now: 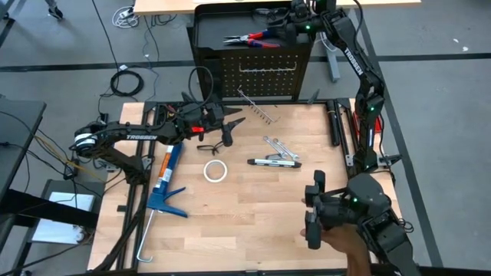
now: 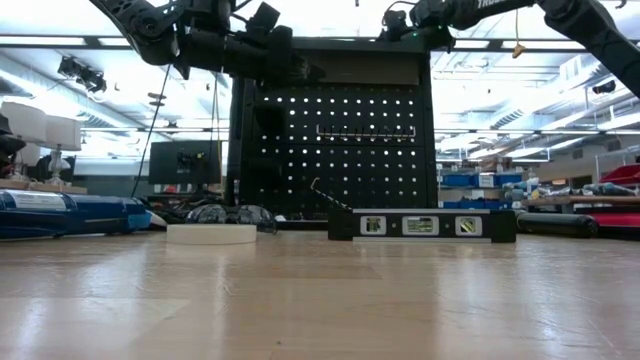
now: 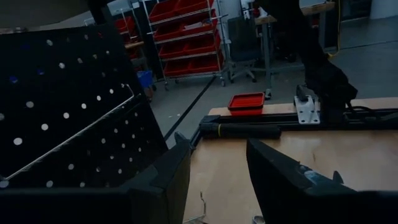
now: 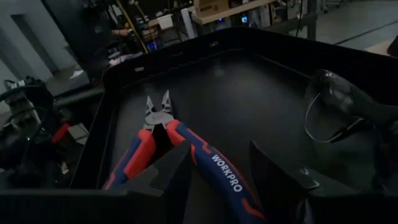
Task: Hang tools onto peg board
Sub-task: Remove the pliers from the peg board bin
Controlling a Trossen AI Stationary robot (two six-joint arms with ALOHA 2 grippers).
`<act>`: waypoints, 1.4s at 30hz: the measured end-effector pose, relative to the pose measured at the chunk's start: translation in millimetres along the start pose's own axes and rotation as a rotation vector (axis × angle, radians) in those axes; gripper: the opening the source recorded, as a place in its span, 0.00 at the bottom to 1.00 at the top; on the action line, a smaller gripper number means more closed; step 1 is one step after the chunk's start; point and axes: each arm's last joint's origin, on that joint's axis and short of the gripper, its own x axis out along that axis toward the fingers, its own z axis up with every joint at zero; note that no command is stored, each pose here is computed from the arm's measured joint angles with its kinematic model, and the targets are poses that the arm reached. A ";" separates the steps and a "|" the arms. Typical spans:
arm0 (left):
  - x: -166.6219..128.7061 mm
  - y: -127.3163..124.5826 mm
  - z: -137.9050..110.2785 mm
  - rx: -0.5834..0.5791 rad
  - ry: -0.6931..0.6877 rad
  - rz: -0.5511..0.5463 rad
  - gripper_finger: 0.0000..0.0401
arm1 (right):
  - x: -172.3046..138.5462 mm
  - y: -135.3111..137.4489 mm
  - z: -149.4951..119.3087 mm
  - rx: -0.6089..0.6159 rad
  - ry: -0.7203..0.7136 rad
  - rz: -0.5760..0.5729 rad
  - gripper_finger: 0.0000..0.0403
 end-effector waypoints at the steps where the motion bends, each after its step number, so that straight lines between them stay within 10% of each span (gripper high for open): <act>1: 0.0 0.0 0.0 0.000 0.000 0.000 0.40 | 0.7 0.6 -0.1 -0.003 0.001 0.002 0.41; 18: 0.0 0.0 -0.2 0.001 0.002 0.000 0.40 | 11.9 6.8 -5.9 -0.072 0.055 -0.159 0.38; 29: 0.0 -0.3 -1.4 0.001 0.013 -0.002 0.40 | 14.8 13.7 0.4 -0.103 -0.011 0.120 0.38; 42: 0.0 -0.2 -1.2 0.002 0.011 -0.002 0.40 | 12.8 8.8 -3.9 -0.056 0.030 -0.050 0.38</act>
